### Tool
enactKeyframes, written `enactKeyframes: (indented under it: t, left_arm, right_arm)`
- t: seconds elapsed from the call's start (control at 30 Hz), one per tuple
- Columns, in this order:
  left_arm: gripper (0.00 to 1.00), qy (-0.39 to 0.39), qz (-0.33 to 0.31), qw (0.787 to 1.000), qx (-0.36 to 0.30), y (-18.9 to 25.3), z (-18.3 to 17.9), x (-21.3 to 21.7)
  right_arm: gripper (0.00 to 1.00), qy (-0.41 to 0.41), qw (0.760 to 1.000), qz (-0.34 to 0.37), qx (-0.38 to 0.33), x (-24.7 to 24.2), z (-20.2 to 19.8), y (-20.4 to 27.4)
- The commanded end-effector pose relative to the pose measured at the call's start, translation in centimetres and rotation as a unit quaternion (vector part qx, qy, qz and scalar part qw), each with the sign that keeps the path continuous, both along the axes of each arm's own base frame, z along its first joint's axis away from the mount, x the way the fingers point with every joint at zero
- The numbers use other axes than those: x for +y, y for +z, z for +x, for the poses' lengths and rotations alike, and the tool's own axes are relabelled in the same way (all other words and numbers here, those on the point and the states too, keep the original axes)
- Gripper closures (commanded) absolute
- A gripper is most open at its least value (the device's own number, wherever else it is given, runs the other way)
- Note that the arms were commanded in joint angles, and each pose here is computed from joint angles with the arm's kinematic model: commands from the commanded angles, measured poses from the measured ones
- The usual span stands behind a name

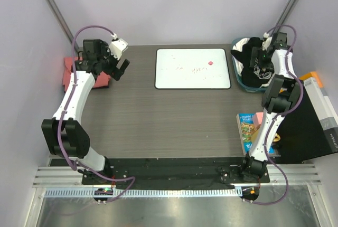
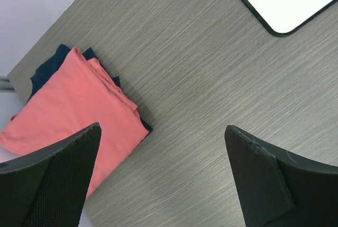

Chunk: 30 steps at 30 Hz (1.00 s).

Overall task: Fold and stack the t-shirts
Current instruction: Grab crumpled tshirt from bin with the right arm

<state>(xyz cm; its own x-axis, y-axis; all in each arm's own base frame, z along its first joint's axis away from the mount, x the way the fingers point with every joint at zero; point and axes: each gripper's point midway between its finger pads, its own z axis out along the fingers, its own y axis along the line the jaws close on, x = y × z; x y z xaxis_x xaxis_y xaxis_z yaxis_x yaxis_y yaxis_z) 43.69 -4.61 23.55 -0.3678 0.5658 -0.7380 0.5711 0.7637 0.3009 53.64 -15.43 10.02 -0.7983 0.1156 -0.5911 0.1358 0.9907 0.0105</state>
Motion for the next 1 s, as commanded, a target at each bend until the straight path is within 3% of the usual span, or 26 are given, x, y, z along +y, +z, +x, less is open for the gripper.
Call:
enactKeyframes:
  t: [0.0, 0.03, 0.07, 0.13, 0.17, 0.4, 0.57, 0.63, 0.73, 0.97]
  left_arm:
    - [0.0, -0.019, 0.016, 0.998, -0.053, 3.9, -0.3, -0.7]
    - [0.0, -0.018, 0.02, 0.998, -0.054, 4.0, -0.4, -0.7]
    - [0.0, -0.017, 0.021, 0.998, -0.056, 4.2, -0.4, -0.7]
    - [0.0, -0.016, 0.022, 0.998, -0.056, 4.2, -0.5, -0.7]
    - [0.0, -0.012, 0.023, 0.998, -0.055, 4.1, -0.6, -0.6]
    - [0.05, -0.005, 0.009, 0.999, -0.039, 3.0, -1.6, -0.9]
    - [0.06, -0.017, -0.004, 0.999, -0.036, 2.6, -1.7, -2.2]
    - [0.06, -0.024, -0.003, 0.999, -0.032, 2.3, -1.5, -3.0]
    - [0.06, -0.031, -0.005, 0.999, -0.028, 2.0, -1.1, -3.8]
    - [0.09, -0.035, -0.004, 0.998, -0.046, 2.3, -0.2, -5.0]
  right_arm:
    - [0.15, 0.054, 0.998, 0.037, 0.006, 3.1, 0.4, -0.5]
    - [0.26, 0.06, 0.997, 0.04, 0.01, 3.2, 0.3, -0.8]
    - [0.54, 0.06, 0.997, 0.04, 0.007, 3.1, 0.5, -0.8]
    - [0.9, 0.061, 0.998, 0.034, -0.002, 3.1, 0.9, 0.0]
    - [0.99, 0.056, 0.998, 0.019, -0.015, 2.8, 1.3, 1.2]
    - [0.99, 0.045, 0.987, -0.056, -0.145, 2.5, 2.2, 14.6]
    - [0.99, 0.088, 0.959, -0.093, -0.253, 5.4, 1.4, 25.1]
    - [0.99, 0.111, 0.949, -0.108, -0.275, 7.2, 1.3, 27.2]
    - [0.99, 0.136, 0.927, -0.142, -0.319, 9.2, 0.6, 31.3]
    - [0.99, 0.268, 0.844, -0.165, -0.435, 18.2, -1.9, 39.0]
